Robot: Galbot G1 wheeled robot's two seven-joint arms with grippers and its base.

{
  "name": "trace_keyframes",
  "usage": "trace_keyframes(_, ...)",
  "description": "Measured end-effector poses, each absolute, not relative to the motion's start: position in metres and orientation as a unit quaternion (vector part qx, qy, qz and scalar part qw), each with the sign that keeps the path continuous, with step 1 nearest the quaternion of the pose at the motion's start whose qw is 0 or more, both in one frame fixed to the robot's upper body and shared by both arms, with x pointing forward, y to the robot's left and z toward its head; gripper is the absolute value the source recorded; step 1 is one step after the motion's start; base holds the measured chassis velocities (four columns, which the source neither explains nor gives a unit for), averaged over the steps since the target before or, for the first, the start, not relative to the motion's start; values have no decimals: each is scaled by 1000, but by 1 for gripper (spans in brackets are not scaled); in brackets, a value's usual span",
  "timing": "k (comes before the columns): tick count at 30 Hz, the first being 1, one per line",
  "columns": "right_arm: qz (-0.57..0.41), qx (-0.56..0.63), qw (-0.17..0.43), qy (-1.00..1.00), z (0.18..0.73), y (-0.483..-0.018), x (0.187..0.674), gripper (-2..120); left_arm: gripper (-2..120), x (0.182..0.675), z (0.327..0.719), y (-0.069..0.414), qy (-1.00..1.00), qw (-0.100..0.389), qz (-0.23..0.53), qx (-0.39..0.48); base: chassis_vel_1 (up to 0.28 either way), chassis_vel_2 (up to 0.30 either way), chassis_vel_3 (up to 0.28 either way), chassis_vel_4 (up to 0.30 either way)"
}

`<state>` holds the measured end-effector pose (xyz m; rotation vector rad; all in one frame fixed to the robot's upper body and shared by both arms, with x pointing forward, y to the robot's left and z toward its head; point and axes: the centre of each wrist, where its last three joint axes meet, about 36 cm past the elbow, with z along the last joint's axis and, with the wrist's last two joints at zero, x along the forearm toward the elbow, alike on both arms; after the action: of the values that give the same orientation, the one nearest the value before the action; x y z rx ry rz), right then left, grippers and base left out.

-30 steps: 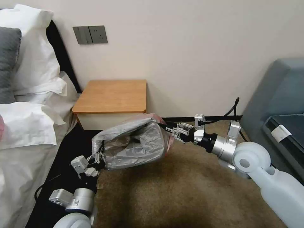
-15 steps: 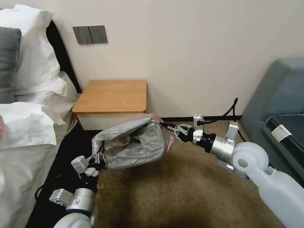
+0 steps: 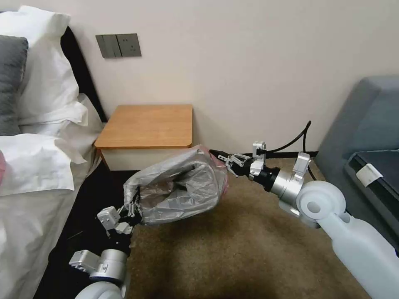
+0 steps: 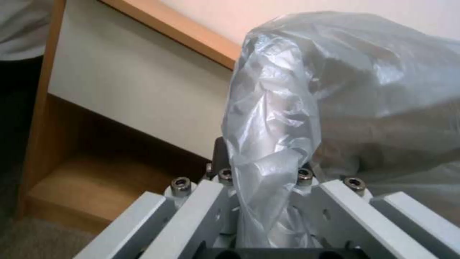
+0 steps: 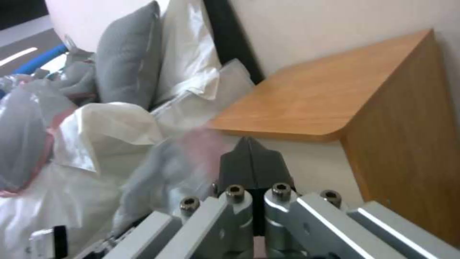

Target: Pick up the garbage bag from the table and place it over the trash can.

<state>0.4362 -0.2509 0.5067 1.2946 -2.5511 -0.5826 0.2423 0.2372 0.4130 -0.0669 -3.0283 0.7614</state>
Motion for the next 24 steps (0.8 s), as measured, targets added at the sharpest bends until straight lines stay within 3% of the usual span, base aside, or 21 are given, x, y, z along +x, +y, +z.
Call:
trace_keyframes(10, -190, 429, 96, -878, 528, -261, 434, 2, 5, 242, 415, 241, -971, 5, 239, -19, 0, 0, 0, 0)
trace_keyframes(15, -155, 471, 89, -864, 560, -270, 429, 18, 5, 242, 416, 244, -973, 1, 228, -25, 0, 0, 0, 0)
trace_keyframes(18, -111, 515, 98, -844, 574, -270, 438, 34, 5, 242, 416, 245, -975, -2, 222, -30, 0, 0, 0, 0)
trace_keyframes(24, -87, 537, 111, -832, 582, -267, 450, 51, 5, 242, 416, 245, -975, -3, 220, -32, 0, 0, 0, 0)
